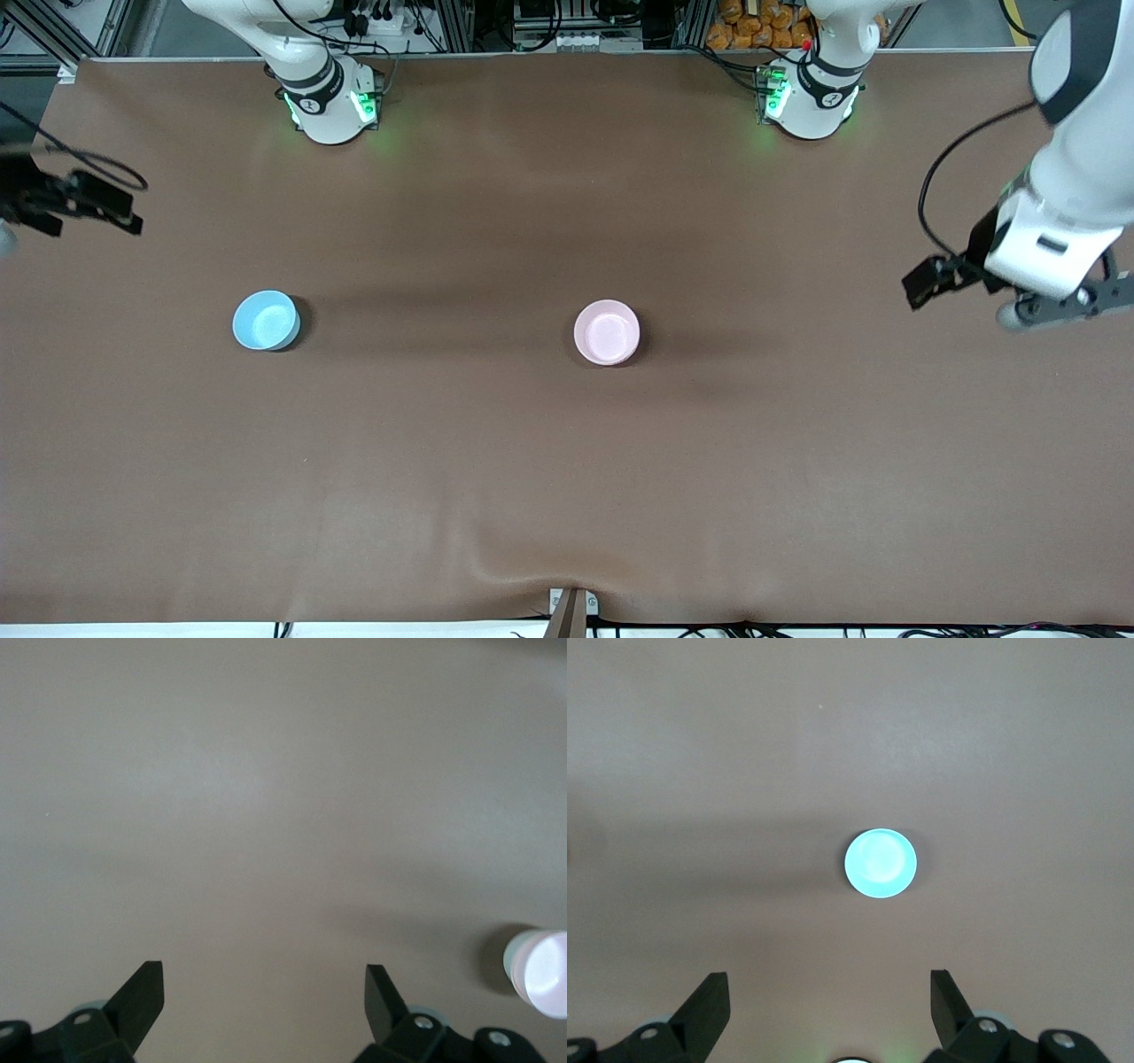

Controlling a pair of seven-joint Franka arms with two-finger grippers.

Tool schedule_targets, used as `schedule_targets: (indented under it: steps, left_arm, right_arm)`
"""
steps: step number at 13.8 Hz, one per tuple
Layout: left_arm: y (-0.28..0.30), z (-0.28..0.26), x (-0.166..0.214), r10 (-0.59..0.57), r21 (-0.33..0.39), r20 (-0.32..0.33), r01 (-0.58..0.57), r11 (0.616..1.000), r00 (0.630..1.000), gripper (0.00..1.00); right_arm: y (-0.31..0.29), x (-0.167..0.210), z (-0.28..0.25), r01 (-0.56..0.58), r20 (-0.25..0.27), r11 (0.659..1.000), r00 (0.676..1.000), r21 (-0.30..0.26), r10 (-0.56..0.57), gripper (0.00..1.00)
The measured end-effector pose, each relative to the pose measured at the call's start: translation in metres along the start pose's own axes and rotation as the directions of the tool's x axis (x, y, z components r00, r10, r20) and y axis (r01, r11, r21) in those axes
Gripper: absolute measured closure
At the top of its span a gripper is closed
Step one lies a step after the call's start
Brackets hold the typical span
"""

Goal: Stack pink and blue bowls on white bowl
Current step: 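Open the left gripper and withdraw it from the stacked bowls, then reach the right gripper down and grasp the light blue bowl rim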

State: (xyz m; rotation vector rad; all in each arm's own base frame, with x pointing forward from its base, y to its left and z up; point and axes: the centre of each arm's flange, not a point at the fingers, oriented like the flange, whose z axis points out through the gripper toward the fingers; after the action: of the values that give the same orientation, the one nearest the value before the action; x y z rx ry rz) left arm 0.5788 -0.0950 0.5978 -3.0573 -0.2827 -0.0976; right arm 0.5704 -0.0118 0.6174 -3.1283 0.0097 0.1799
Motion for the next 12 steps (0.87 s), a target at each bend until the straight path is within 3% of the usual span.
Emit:
schedule_targets:
  steps: [5, 9, 12]
  left_arm:
    - [-0.041, -0.013, -0.006, 0.036, -0.037, 0.046, -0.034, 0.999, 0.998, 0.00]
    - [-0.067, -0.020, -0.006, 0.032, -0.092, 0.059, -0.027, 0.995, 0.998, 0.00]
    - [-0.067, -0.022, -0.008, 0.034, -0.098, 0.061, -0.028, 0.995, 0.998, 0.00]
  right_arm:
    - [0.027, 0.035, 0.067, -0.041, 0.096, 0.999, 0.995, -0.004, 0.041, 0.00]
    - [0.063, 0.041, 0.139, -0.065, 0.120, 0.998, 0.991, 0.008, 0.064, 0.00]
    - [0.101, 0.037, 0.202, -0.051, 0.094, 0.998, 0.994, 0.023, 0.048, 0.00]
